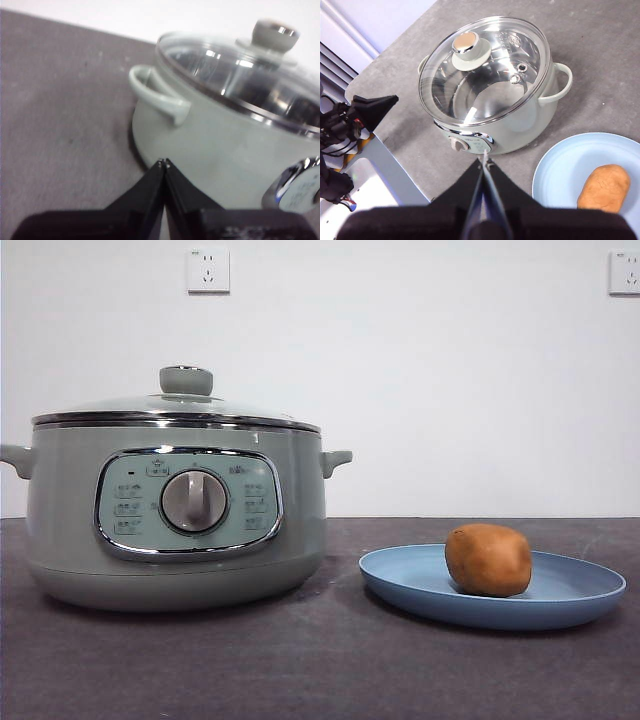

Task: Take the potato out from the steamer,put the potato on the plate,close the lid

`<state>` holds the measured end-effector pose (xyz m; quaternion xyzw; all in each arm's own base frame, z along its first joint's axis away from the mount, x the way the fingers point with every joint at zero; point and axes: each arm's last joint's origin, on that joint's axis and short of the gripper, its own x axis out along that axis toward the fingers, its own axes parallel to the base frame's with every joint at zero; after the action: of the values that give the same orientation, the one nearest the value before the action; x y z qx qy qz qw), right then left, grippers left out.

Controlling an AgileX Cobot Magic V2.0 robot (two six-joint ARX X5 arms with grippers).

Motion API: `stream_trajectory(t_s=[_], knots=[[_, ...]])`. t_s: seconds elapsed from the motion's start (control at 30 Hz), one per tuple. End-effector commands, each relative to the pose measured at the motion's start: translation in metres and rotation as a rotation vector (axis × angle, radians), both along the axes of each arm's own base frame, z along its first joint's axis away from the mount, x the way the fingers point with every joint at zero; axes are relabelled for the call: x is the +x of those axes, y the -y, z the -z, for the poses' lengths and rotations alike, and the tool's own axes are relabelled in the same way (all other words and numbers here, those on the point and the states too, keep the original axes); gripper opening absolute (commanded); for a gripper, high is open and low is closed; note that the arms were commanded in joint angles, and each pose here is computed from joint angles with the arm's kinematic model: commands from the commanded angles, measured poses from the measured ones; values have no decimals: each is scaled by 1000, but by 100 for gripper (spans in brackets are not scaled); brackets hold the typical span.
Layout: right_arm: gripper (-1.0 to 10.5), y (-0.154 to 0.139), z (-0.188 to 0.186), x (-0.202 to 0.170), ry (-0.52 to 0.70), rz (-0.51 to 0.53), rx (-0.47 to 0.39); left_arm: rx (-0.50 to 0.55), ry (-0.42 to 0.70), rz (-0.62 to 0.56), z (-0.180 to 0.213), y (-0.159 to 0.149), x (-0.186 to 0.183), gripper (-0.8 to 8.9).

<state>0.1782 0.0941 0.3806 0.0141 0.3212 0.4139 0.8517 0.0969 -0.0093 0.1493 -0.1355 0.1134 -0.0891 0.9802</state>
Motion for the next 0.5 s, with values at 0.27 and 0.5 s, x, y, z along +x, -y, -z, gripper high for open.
stream_trajectory(t_s=[0.27, 0.5], knots=[[-2, 0, 1, 0, 5, -5, -3, -3, 20, -8, 2, -1, -1, -4], [-2, 0, 1, 0, 5, -5, -3, -3, 20, -7, 2, -1, -1, -4]])
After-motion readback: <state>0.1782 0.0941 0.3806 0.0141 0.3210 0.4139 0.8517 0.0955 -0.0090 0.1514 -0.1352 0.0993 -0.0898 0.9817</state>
